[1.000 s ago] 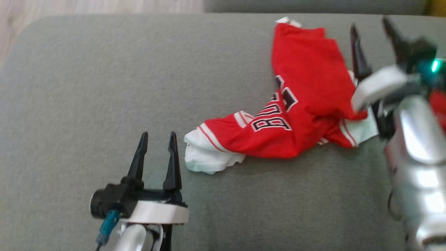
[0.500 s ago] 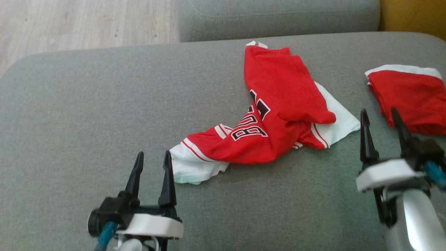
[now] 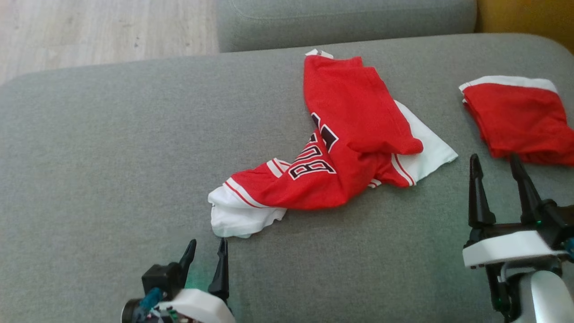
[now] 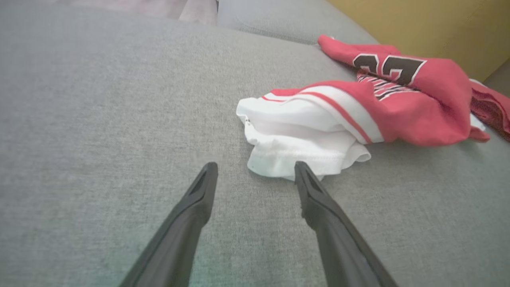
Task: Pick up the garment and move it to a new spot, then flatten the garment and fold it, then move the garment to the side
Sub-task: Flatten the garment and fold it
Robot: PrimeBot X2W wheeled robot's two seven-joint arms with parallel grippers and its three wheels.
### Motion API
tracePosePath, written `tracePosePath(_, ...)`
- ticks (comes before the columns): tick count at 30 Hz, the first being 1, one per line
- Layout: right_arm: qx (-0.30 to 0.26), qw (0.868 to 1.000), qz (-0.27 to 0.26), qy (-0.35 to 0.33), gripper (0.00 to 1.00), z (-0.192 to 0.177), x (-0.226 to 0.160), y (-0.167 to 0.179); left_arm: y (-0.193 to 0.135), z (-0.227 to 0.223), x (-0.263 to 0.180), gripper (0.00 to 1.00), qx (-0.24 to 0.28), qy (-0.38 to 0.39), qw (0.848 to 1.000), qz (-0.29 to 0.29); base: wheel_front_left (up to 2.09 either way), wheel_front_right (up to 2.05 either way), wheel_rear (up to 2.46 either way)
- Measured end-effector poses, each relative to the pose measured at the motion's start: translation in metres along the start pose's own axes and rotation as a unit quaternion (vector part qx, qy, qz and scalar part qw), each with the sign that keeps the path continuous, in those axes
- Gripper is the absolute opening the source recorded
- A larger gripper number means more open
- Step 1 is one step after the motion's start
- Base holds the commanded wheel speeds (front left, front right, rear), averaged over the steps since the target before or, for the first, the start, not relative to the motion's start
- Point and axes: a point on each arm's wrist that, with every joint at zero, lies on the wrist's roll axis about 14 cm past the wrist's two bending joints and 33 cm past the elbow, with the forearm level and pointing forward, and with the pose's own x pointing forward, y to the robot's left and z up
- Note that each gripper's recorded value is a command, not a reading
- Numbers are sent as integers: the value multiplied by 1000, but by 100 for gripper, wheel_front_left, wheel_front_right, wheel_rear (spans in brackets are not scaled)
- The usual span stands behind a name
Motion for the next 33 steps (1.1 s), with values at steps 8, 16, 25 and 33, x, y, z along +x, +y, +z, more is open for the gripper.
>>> tracePosePath(8,-2,1000,-13,13,100,-8,-1,-9,-8,0,24,100,6,14,1000,-22,0,0,0)
tracePosePath(16,-4,999,-23,22,100,-13,-2,-15,-8,-11,36,100,9,24,999,-29,0,0,0)
tracePosePath(25,-3,1000,-16,17,100,-10,4,-11,-20,2,33,0,2,-8,998,-55,0,0,0)
tracePosePath(33,-1,1000,-2,13,100,-8,11,-2,-18,21,17,0,-14,-41,998,-54,0,0,0)
